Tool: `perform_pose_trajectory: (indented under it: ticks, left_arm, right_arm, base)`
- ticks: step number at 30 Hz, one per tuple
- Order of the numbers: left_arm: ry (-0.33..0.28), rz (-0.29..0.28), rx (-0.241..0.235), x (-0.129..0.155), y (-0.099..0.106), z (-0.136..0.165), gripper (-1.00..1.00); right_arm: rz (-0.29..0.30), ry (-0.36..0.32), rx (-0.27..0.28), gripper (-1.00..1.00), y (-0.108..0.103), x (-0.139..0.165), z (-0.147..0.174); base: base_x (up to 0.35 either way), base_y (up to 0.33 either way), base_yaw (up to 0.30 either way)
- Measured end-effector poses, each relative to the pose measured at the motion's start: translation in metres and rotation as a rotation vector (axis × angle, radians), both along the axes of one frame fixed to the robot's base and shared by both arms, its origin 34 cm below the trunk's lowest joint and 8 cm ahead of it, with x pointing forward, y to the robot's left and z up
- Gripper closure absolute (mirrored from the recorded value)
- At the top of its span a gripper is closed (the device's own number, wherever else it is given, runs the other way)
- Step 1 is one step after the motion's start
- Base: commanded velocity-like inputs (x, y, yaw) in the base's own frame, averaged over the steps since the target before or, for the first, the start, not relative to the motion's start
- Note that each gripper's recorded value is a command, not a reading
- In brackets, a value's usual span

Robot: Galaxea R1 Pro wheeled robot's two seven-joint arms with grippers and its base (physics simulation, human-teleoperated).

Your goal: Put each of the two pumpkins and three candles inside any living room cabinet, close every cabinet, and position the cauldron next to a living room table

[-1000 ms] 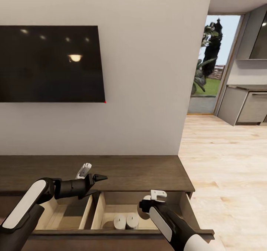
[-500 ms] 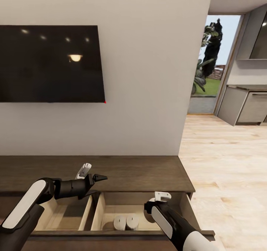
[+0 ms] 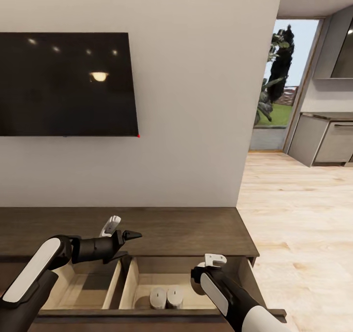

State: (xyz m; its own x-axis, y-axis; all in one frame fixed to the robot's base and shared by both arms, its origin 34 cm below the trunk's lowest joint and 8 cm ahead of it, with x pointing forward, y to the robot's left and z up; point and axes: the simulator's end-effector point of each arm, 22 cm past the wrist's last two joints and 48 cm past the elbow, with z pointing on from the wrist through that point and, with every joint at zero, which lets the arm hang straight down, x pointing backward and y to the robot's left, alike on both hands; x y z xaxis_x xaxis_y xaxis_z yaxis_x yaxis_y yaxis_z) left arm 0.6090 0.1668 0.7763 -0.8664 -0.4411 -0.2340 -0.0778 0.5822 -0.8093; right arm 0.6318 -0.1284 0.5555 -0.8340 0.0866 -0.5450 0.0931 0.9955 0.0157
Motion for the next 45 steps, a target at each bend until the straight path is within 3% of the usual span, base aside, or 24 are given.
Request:
perform_pose_trajectory:
  ticks: [16, 28, 35, 45]
  left_arm:
    - [-0.002, -0.002, 0.000, 0.000, 0.000, 0.001, -1.00]
    - [-0.039, -0.025, -0.009, -0.012, -0.009, -0.011, -1.00]
    - [-0.049, -0.066, -0.105, -0.027, -0.027, -0.004, -1.00]
    - [-0.036, -0.126, -0.111, -0.045, -0.049, -0.028, -1.00]
  right_arm:
    - [0.000, 0.002, -0.001, 1.00, 0.000, 0.000, -0.001]
    - [-0.003, 0.015, -0.011, 1.00, -0.005, -0.007, -0.031]
    - [0.001, 0.010, -0.013, 1.00, -0.005, -0.009, -0.046]
    - [-0.020, -0.040, -0.006, 1.00, -0.006, -0.004, -0.061]
  base:
    - [0.032, 0.000, 0.000]
    - [0.000, 0.000, 0.000]
    - [0.000, 0.000, 0.000]
    - [0.000, 0.000, 0.000]
